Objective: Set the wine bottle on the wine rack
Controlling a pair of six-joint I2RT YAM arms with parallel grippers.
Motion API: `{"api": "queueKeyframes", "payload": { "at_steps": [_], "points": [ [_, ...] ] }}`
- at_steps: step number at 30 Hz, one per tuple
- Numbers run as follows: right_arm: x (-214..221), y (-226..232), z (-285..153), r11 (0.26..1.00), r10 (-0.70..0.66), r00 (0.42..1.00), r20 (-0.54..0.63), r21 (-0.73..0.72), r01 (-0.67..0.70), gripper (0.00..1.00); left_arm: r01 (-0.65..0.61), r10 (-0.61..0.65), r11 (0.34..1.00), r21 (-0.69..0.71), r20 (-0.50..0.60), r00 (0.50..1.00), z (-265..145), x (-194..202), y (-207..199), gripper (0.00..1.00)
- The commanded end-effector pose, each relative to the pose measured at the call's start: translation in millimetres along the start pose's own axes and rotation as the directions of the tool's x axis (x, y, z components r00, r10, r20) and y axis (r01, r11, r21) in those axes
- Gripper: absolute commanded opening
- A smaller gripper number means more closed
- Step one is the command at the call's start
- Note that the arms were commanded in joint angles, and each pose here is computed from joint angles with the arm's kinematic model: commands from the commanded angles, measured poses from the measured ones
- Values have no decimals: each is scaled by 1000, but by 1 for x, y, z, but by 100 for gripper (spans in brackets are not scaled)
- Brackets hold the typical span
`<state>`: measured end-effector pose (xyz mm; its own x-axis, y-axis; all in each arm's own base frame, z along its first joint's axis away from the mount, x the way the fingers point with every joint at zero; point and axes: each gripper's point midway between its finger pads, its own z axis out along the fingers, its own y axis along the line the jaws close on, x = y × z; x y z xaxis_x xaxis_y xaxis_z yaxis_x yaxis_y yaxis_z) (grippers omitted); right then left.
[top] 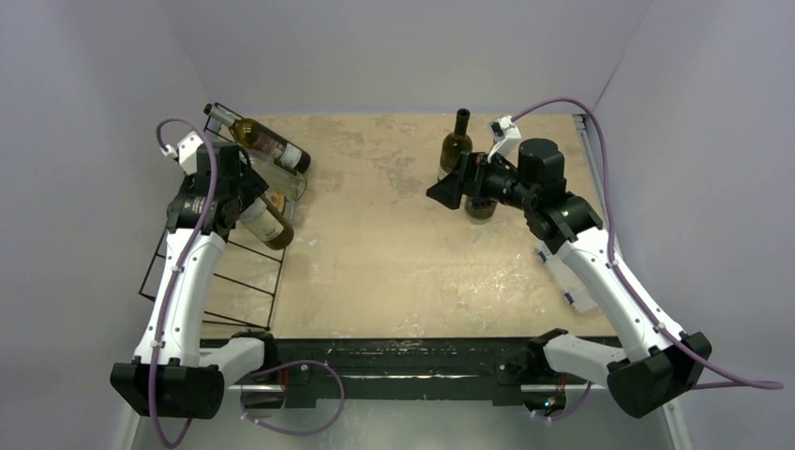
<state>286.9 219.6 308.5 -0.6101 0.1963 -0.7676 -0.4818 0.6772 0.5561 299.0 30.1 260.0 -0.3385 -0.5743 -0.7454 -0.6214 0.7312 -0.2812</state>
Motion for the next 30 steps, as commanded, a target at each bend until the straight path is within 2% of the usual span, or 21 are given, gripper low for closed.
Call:
{"api": "queueKeyframes", "payload": {
  "at_steps": [1,7,14,26,30],
  "points": [
    [0,4,3,999,-25,1000,0,-34,25,99,137,-142,989,46,105,984,13,-31,-10,0],
    [2,-1,7,1000,-22,1000,-7,-15,22,99,242,-239,970,-11,105,965,44,-30,12,0],
    [3,-6,12,1000,-24,999,-21,-3,24,98,309,-305,949,-63,65,950,70,-22,24,0],
    [5,-11,14,1000,-19,1000,-21,13,19,98,329,-341,918,-219,-14,940,90,-7,39,0],
    [6,-11,15,1000,-19,1000,-24,13,19,99,329,-361,890,-316,-46,932,93,2,50,0]
  ]
}}
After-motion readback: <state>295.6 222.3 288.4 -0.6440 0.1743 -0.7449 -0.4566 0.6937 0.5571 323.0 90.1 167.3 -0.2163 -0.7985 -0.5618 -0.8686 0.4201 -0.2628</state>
